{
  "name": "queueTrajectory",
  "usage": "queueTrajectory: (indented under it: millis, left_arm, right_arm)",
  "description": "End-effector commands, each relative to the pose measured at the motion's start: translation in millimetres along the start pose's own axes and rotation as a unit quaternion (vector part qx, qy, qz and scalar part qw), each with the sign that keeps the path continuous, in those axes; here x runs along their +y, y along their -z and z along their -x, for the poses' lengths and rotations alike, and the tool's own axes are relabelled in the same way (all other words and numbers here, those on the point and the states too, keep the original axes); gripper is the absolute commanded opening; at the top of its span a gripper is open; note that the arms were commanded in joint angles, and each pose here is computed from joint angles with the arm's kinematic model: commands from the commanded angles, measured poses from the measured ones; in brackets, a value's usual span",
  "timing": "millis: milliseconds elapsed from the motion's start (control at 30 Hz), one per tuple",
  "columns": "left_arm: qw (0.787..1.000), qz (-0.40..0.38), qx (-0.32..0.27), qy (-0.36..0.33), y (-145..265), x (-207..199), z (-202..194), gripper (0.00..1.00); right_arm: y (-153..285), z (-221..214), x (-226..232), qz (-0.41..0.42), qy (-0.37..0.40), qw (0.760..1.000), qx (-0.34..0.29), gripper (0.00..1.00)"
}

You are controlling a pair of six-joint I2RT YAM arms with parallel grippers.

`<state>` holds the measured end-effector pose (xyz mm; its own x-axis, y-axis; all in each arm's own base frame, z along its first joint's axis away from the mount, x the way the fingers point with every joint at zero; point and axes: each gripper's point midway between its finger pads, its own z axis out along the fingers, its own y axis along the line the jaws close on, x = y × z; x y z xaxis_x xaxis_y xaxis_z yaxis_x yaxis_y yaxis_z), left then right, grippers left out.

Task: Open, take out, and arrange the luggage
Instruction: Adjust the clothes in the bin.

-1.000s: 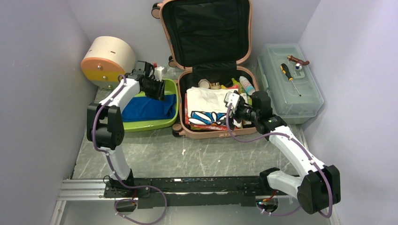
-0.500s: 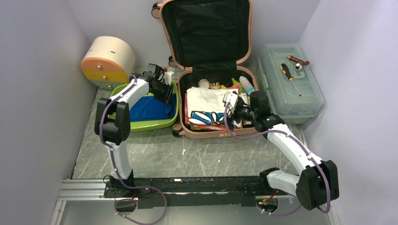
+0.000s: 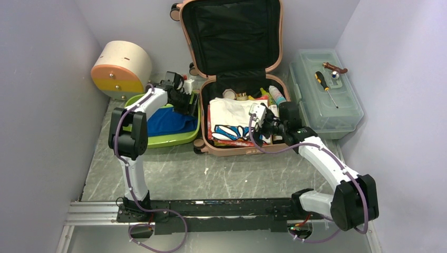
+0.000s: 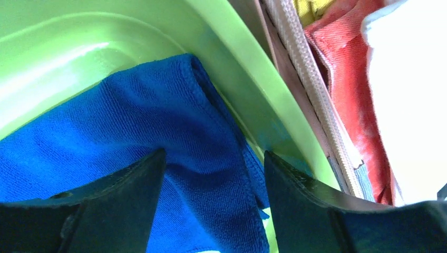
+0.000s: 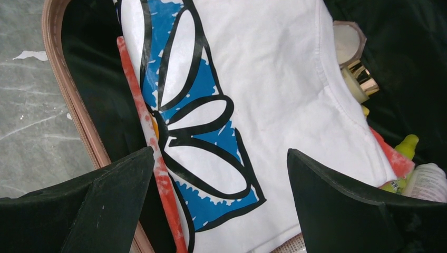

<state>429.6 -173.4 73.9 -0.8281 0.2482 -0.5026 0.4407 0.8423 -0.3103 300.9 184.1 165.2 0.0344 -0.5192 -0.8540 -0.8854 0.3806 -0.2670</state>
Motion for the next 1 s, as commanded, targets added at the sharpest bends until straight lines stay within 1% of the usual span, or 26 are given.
queueTrajectory:
  millis: [0, 67, 167, 233, 267, 333, 367, 433, 500, 533, 567, 700, 767, 833, 900, 967]
  left_arm:
    - [0.998, 0.004, -0.068, -0.015, 43.7, -9.2, 39.3, 0.78]
    - [0.996, 0.001, -0.088, -0.022, 58.2, -13.7, 45.5, 0.85]
    - [0.993, -0.025, -0.107, -0.034, 77.5, -25.6, 48.8, 0.91]
    - [0.992, -0.044, -0.11, -0.041, 87.5, -34.7, 45.8, 0.9]
    - [0.992, -0.052, -0.106, -0.046, 89.0, -38.1, 41.6, 0.86]
    - [0.993, -0.057, -0.093, -0.048, 84.7, -38.3, 27.4, 0.74]
    - [0.994, -0.058, -0.085, -0.047, 79.8, -36.6, 19.8, 0.64]
    - [0.995, -0.049, -0.069, -0.045, 67.5, -28.5, 5.2, 0.42]
    - [0.997, -0.043, -0.047, -0.042, 53.8, -20.4, -9.6, 0.17]
    - [0.998, -0.043, -0.038, -0.04, 47.3, -17.6, -16.0, 0.07]
    - [0.998, -0.043, -0.03, -0.036, 41.1, -15.2, -21.2, 0.02]
    - [0.998, -0.056, -0.012, -0.021, 24.1, -12.8, -32.1, 0.01]
    - [0.998, -0.062, -0.007, -0.018, 22.3, -14.0, -32.5, 0.01]
    - [0.998, -0.062, -0.011, -0.024, 29.6, -16.0, -24.6, 0.01]
    - [0.997, -0.058, -0.029, -0.038, 45.0, -19.6, -11.3, 0.01]
    - [0.996, -0.053, -0.05, -0.055, 64.6, -24.4, 5.0, 0.03]
  right_arm:
    - [0.4, 8.0, -11.4, -0.004, 0.01, 1.0, 0.002, 1.0]
    - [-1.9, 4.6, -12.1, 0.003, 0.006, 1.0, 0.013, 1.0]
    - [-5.3, -2.3, -15.3, 0.006, 0.0, 0.999, 0.033, 1.0]
    - [-5.2, -3.6, -17.8, 0.005, 0.001, 0.999, 0.04, 1.0]
    - [-4.6, -4.0, -18.9, 0.004, 0.002, 0.999, 0.043, 1.0]
    - [-3.6, -4.9, -20.0, 0.003, 0.004, 0.999, 0.048, 1.0]
    - [-3.1, -5.1, -20.4, 0.002, 0.006, 0.999, 0.051, 1.0]
    - [-3.1, -6.7, -20.9, 0.003, 0.007, 0.998, 0.054, 1.0]
    - [-4.1, -8.4, -20.9, 0.005, 0.006, 0.998, 0.057, 1.0]
    - [-4.4, -8.6, -21.2, 0.005, 0.006, 0.998, 0.057, 1.0]
    - [-5.2, -9.4, -20.4, 0.007, 0.006, 0.998, 0.058, 1.0]
    - [-5.1, -10.2, -19.9, 0.007, 0.005, 0.998, 0.058, 1.0]
    - [-4.4, -9.6, -19.8, 0.007, 0.007, 0.998, 0.058, 1.0]
    - [-3.1, -6.5, -20.3, 0.008, 0.007, 0.998, 0.057, 1.0]
    - [-1.2, 0.0, -22.2, 0.01, 0.007, 0.998, 0.054, 1.0]
    - [0.9, 6.8, -22.7, 0.02, 0.011, 0.998, 0.054, 1.0]
